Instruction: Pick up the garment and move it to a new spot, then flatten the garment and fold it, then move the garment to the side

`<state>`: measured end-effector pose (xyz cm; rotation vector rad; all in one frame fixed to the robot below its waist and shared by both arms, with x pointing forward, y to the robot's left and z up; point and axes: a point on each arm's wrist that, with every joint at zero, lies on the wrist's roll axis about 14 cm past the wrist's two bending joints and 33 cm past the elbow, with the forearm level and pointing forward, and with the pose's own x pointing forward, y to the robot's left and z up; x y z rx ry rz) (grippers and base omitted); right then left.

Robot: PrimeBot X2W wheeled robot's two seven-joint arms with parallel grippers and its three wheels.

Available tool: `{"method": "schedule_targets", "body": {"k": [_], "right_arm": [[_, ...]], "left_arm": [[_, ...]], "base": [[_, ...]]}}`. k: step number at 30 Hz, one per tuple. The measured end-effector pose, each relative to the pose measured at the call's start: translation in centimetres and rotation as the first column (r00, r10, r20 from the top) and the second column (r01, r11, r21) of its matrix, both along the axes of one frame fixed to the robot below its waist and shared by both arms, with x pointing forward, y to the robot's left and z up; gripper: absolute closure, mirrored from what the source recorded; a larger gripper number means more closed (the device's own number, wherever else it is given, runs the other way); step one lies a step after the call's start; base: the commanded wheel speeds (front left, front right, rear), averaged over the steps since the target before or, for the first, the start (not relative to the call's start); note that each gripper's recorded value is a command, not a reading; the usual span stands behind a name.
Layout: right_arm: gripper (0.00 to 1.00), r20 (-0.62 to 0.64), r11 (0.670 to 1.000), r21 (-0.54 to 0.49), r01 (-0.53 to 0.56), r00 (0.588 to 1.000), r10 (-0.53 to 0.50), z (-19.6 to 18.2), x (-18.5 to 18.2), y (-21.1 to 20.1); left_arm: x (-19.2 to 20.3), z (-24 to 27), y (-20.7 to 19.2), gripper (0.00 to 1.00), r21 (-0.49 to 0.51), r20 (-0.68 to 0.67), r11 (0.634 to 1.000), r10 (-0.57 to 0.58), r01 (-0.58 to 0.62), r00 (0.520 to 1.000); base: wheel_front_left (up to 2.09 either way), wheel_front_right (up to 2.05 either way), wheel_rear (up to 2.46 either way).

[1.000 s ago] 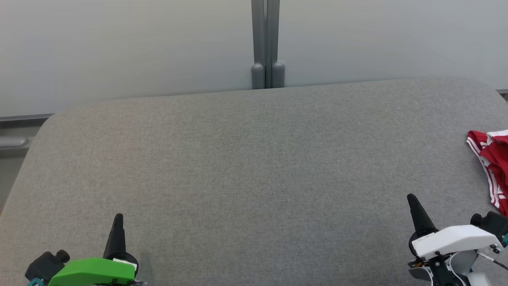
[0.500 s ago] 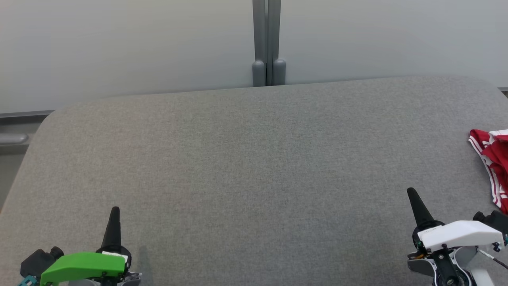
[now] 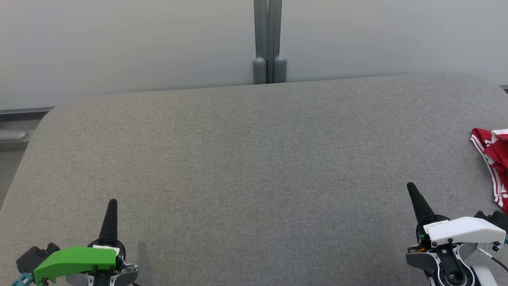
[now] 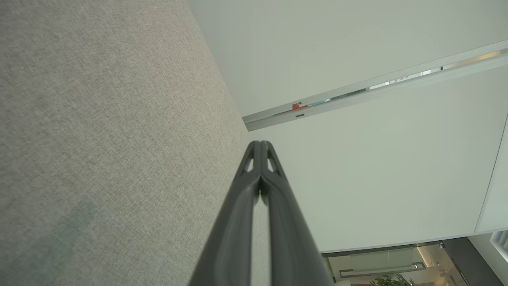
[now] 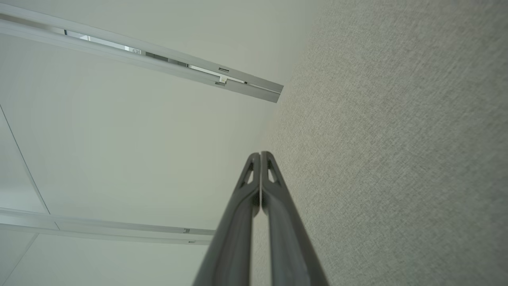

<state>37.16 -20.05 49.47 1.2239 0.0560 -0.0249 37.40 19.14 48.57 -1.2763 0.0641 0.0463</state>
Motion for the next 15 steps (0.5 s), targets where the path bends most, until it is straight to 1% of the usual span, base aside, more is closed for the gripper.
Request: {"method": "schedule_targets", "body": {"k": [15], "right_arm": [[1.00,0.016,0.991,0.132,0.009,1.000,-0.011,0.39,0.59,0.00]], "left_arm": [[0.49,0.61,0.38,1.00,-0.115,0.018,0.993,0.011,-0.009,1.000]], "base": [[0.00,0.00,0.00]]}}
